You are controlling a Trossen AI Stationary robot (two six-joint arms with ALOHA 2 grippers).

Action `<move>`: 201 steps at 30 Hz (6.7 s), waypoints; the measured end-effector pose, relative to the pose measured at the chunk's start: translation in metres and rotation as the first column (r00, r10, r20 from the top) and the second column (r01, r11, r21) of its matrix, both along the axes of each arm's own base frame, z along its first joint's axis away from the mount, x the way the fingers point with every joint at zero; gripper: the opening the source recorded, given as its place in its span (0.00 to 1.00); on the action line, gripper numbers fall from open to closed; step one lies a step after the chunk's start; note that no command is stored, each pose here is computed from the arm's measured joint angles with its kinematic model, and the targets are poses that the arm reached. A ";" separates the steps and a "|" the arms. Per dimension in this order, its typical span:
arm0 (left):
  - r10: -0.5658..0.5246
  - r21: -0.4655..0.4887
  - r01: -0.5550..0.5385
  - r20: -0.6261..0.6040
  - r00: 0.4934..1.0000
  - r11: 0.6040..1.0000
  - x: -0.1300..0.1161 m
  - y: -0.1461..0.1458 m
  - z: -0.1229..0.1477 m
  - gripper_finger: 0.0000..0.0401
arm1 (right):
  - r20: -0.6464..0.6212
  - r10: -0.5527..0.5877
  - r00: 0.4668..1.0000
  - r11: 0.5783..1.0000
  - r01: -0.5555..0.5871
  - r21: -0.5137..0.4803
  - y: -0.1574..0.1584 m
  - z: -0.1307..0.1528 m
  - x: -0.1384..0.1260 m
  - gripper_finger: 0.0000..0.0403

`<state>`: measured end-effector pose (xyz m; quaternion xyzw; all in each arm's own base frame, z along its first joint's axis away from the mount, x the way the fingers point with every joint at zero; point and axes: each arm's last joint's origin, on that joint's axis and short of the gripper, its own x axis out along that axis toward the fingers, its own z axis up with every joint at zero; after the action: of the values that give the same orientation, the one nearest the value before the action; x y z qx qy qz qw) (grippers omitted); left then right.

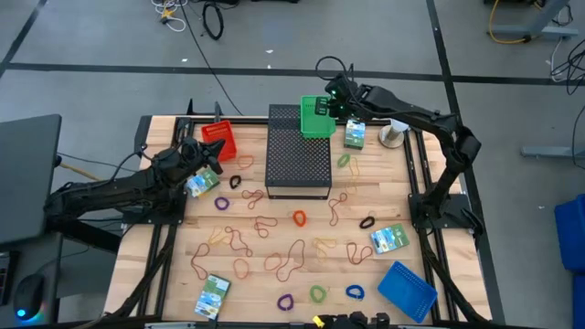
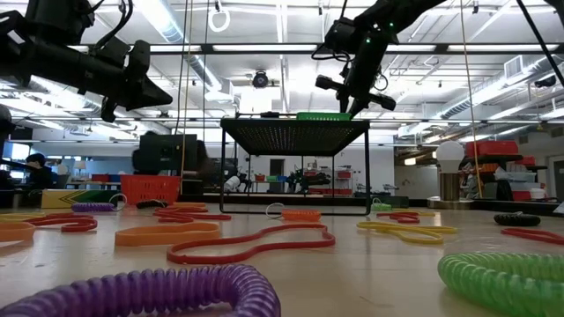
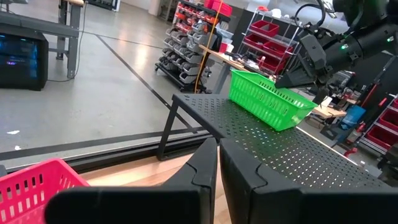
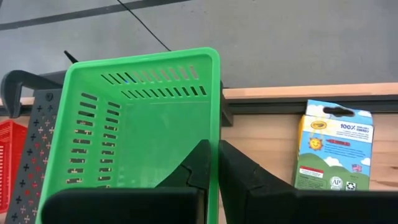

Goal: Pick & Place Office Desk Supplies
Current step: Put the green bin on the shelf, then put the red bin on the shelf

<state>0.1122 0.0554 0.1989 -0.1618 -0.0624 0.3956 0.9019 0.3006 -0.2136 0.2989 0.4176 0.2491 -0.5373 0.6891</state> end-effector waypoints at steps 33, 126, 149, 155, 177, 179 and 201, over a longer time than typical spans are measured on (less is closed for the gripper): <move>0.108 -0.232 -0.158 -0.216 0.971 0.960 0.003 0.007 0.054 0.06 | -0.129 0.437 0.890 0.880 -0.453 -0.143 0.046 0.059 -0.058 0.24; -0.069 -0.824 -0.420 -0.478 0.876 0.380 0.013 0.169 0.017 0.02 | -0.026 0.629 0.777 0.647 -0.541 -0.537 0.109 0.021 -0.129 0.03; -0.076 -0.830 -0.160 -0.236 0.969 0.534 0.091 0.144 0.181 0.02 | 0.001 0.617 0.787 0.667 -0.524 -0.530 0.108 0.021 -0.130 0.03; -0.139 -0.847 -0.201 -0.304 0.942 0.491 0.125 0.157 0.172 0.02 | 0.000 0.625 0.781 0.662 -0.530 -0.530 0.108 0.021 -0.130 0.03; -0.082 -0.805 -0.351 -0.439 0.895 0.479 0.183 0.176 0.125 0.03 | 0.021 0.621 0.783 0.674 -0.521 -0.523 0.108 0.021 -0.130 0.03; -0.071 -0.797 -0.361 -0.448 0.891 0.485 0.183 0.176 0.125 0.03 | 0.014 0.624 0.781 0.669 -0.525 -0.526 0.108 0.021 -0.129 0.03; -0.069 -0.785 -0.376 -0.466 0.882 0.492 0.192 0.179 0.114 0.14 | 0.000 0.626 0.780 0.661 -0.531 -0.531 0.108 0.021 -0.130 0.03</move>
<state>0.3046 0.2342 0.3131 -0.4873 0.3315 0.4803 0.6496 0.1710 -0.1053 0.3196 0.1689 0.1561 -0.2941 0.9277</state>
